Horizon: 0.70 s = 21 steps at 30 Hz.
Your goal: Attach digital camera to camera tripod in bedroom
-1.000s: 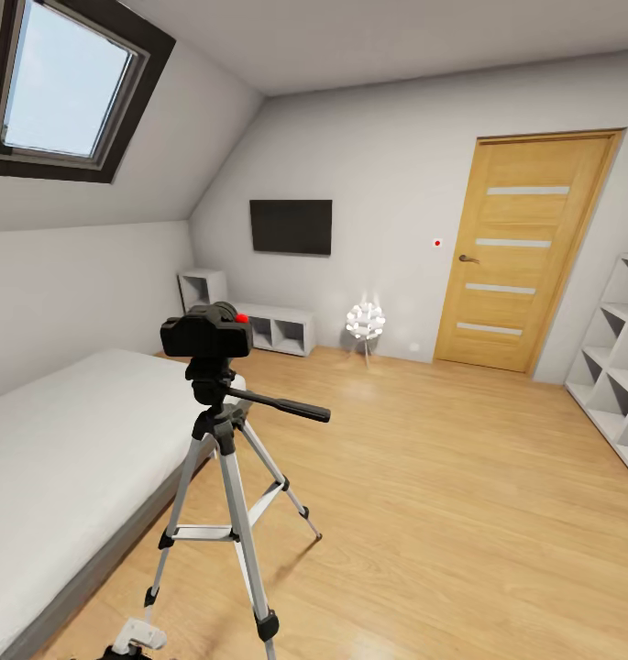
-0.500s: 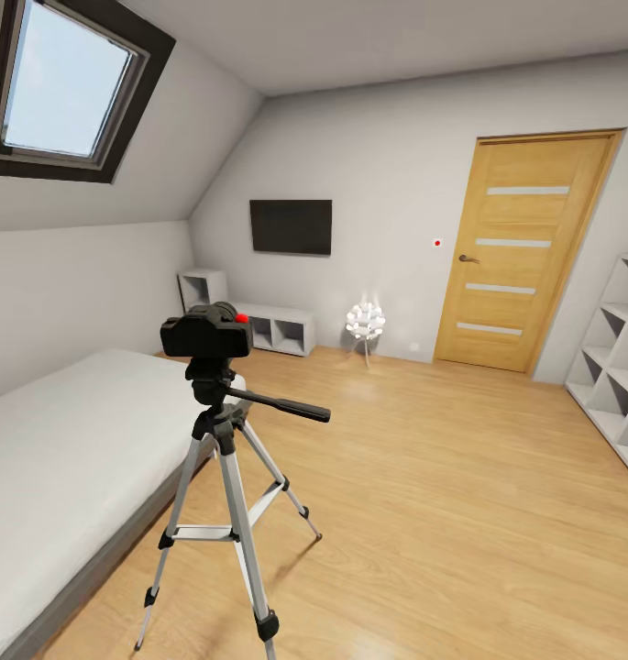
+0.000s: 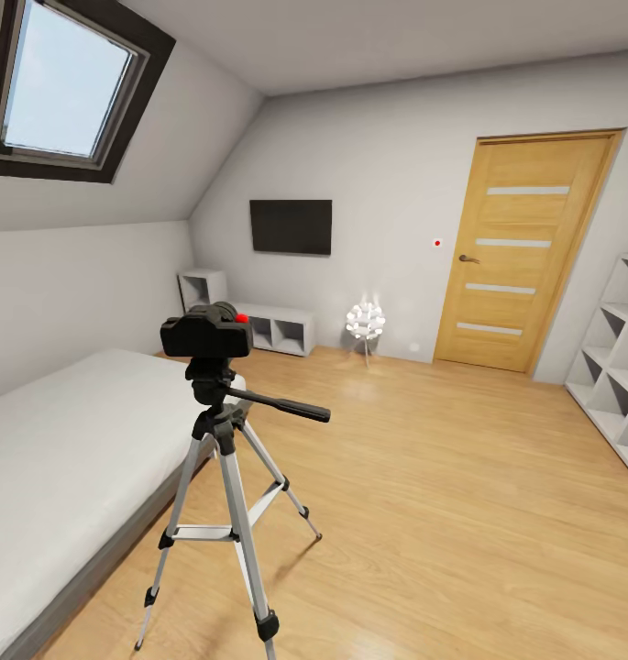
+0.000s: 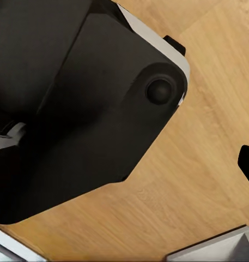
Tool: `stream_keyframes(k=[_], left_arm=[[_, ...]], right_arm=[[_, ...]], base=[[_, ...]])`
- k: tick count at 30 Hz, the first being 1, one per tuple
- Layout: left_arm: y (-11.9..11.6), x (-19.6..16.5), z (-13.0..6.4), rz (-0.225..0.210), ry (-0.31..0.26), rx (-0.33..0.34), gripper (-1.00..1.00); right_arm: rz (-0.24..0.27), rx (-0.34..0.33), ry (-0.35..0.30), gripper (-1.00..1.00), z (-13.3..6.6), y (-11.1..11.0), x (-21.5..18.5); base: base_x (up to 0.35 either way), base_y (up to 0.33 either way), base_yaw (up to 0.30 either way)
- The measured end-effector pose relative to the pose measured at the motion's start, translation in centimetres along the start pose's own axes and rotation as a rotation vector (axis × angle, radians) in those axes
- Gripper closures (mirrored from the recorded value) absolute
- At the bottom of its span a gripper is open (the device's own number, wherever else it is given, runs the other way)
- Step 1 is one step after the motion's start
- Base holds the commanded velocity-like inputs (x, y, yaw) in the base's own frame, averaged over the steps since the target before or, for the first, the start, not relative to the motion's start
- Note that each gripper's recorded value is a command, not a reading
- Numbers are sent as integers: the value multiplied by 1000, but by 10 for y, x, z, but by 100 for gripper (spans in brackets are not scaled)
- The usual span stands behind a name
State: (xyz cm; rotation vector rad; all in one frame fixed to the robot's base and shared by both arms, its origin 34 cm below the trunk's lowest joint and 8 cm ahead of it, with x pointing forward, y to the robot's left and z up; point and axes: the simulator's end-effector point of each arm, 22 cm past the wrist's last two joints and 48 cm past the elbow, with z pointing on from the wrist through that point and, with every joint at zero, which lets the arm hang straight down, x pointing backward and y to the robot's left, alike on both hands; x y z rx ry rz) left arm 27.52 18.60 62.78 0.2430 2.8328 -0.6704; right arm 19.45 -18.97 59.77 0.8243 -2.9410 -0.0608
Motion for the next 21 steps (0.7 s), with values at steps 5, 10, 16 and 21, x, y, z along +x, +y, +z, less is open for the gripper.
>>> stream_keyframes(k=[5, 10, 16, 21], left_arm=[[10, 24, -1, -14, 29, -57, -100], [26, 36, -4, -18, 44, -135, -100], [39, 40, -7, -17, 50, -198, -100], [43, 41, -8, -16, 52, -215, -100]], right_arm=[[2, -3, 5, -100, 1, 2, 4], [3, -4, 8, -100, 1, 3, 6], [1, -4, 9, -100, 1, 3, 7], [1, -5, 9, -100, 1, 4, 7]], base=[[0, 0, 0], [0, 0, 0], [0, 0, 0], [0, 0, 0]])
